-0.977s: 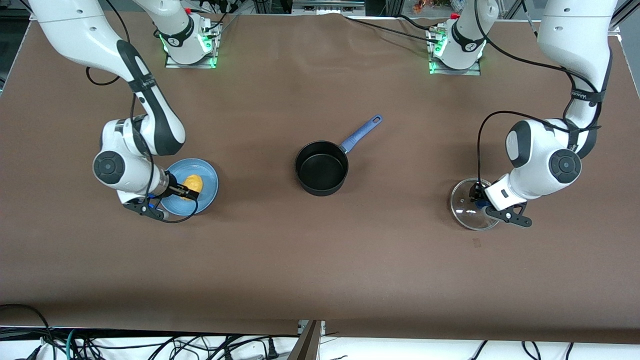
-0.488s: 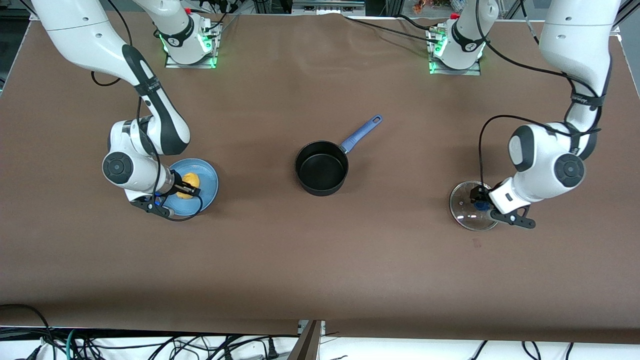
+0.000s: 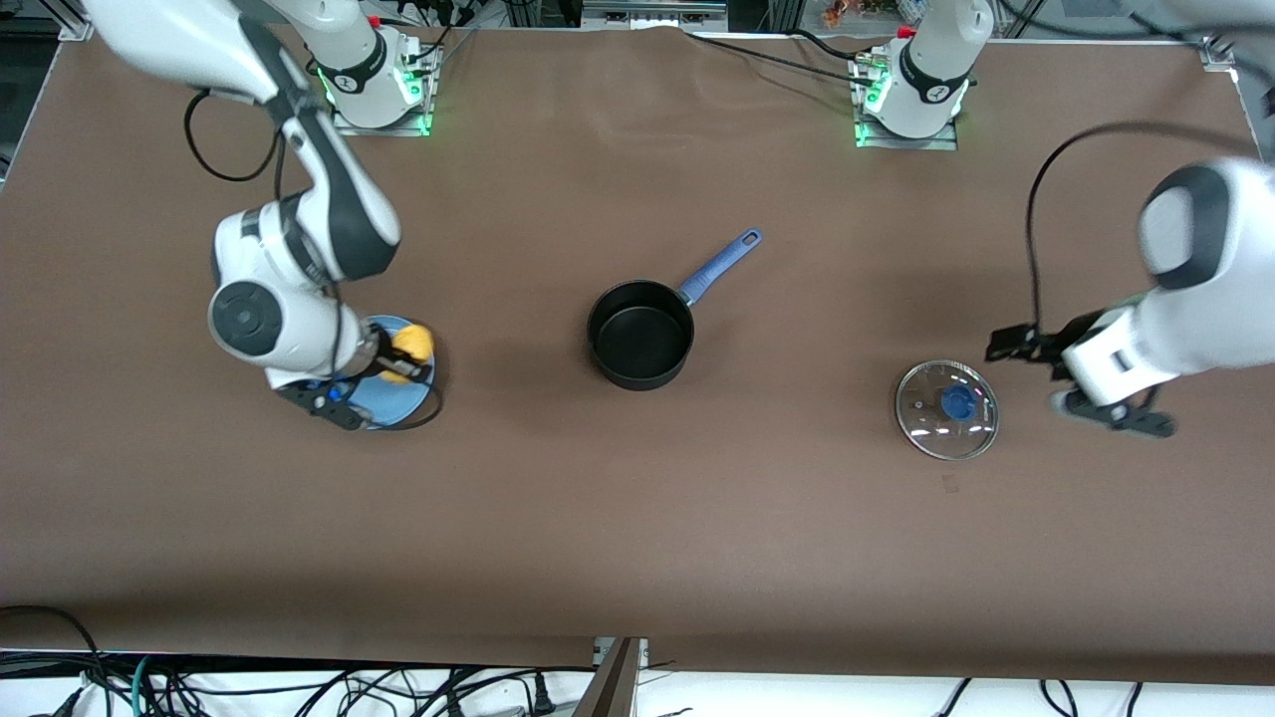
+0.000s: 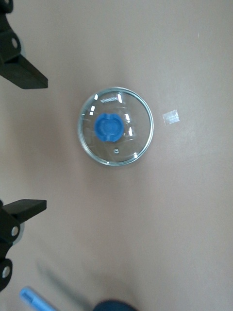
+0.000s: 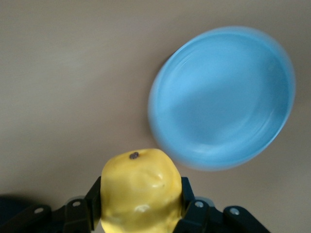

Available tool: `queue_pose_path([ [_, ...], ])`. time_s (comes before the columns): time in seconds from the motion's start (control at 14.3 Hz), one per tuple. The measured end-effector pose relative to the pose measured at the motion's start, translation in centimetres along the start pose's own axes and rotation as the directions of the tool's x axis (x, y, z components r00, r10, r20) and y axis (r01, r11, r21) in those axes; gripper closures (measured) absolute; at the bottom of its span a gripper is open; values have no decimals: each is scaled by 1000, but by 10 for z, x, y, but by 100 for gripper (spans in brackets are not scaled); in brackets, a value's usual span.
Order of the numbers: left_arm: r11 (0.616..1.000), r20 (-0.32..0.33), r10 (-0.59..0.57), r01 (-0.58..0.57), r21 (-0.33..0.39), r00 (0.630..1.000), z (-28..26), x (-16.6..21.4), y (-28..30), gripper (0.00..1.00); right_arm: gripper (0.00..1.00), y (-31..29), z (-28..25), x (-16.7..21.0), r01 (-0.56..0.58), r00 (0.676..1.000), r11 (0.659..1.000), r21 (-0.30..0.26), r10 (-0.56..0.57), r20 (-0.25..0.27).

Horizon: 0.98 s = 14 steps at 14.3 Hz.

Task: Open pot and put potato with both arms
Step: 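Carry the potato with the right gripper over the black pot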

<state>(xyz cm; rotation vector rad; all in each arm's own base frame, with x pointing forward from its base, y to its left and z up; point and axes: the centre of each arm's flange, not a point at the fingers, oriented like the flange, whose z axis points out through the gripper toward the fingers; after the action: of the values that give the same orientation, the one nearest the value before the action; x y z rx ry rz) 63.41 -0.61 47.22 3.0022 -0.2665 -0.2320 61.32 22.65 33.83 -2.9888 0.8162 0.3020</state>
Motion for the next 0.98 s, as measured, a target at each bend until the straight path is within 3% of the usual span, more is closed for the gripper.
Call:
queue_pose_path([
  [0.28, 998, -45, 1, 2, 61, 999, -74, -22, 10, 0, 36, -87, 8, -86, -173, 983, 983, 64, 169, 70],
  [0.56, 997, -104, -21, 28, 66, 994, -123, -47, 19, 0, 36, -163, 59, -155, -289, 957, 944, 155, 279, 83],
  [0.77, 992, -74, -110, 115, 53, 991, -126, -57, 20, 0, 36, -180, 107, -174, -279, 959, 948, 150, 269, 86],
  [0.98, 990, -66, -127, 130, 52, 990, -124, -56, 28, 0, 36, -186, 141, -177, -255, 967, 955, 154, 249, 62],
])
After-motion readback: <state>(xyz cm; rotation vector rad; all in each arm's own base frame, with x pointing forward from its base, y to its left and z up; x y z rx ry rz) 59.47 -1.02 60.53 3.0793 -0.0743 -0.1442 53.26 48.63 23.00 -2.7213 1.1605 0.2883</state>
